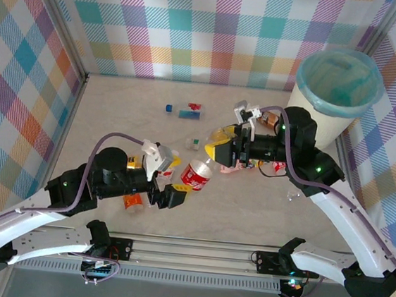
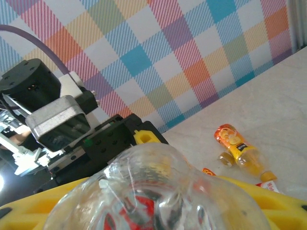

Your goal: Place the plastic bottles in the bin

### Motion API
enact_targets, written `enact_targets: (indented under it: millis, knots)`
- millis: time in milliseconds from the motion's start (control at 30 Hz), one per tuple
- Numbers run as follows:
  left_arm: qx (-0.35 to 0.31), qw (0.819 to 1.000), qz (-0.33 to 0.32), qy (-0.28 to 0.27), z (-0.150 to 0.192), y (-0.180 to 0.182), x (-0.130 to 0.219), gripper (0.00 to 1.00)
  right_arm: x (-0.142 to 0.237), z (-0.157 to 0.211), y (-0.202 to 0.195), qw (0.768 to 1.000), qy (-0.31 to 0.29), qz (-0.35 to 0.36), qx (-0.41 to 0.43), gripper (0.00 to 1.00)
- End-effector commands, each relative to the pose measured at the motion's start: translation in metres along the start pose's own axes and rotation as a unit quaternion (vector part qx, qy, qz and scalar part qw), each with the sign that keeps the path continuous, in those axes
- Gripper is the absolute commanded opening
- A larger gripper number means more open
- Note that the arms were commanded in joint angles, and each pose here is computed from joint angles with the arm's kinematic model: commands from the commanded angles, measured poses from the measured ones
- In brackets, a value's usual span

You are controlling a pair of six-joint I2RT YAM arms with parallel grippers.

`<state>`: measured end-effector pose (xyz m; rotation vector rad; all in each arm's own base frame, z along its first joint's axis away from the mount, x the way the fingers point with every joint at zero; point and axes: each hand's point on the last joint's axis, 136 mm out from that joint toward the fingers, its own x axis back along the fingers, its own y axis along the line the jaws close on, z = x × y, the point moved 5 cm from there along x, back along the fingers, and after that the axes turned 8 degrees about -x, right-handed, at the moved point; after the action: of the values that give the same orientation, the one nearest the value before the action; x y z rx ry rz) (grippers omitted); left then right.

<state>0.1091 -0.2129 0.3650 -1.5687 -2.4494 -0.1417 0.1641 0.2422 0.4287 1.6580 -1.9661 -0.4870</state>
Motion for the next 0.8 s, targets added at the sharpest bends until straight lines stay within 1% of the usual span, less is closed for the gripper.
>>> enact_targets:
  millis: [0,200,300,400,467,600,767]
  knots:
    - [-0.006,1.0,-0.022,-0.016,0.0,0.005,0.008,0.9,0.008,-0.011,0.003,0.999,-0.012,0.027,0.029,0.43]
    - [-0.008,0.998,-0.053,-0.039,-0.002,0.011,0.019,0.94,0.028,-0.024,0.002,0.993,-0.019,0.099,0.065,0.43]
    - [-0.014,0.998,-0.049,-0.042,-0.001,0.01,0.02,0.95,0.043,-0.033,-0.001,0.986,-0.03,0.145,0.083,0.44]
    - [-0.015,0.998,-0.043,-0.041,0.0,0.009,0.016,0.95,0.058,-0.044,-0.008,0.973,-0.042,0.204,0.1,0.44]
    - [-0.015,0.998,-0.04,-0.037,0.0,0.009,0.012,0.95,0.069,-0.052,-0.013,0.959,-0.051,0.255,0.108,0.44]
    - [-0.018,0.998,-0.046,-0.031,-0.004,0.011,0.002,0.95,0.088,-0.066,-0.023,0.932,-0.064,0.335,0.122,0.44]
    - [-0.017,0.995,-0.097,-0.021,-0.013,0.025,-0.018,0.95,0.114,-0.089,-0.037,0.885,-0.082,0.433,0.148,0.44]
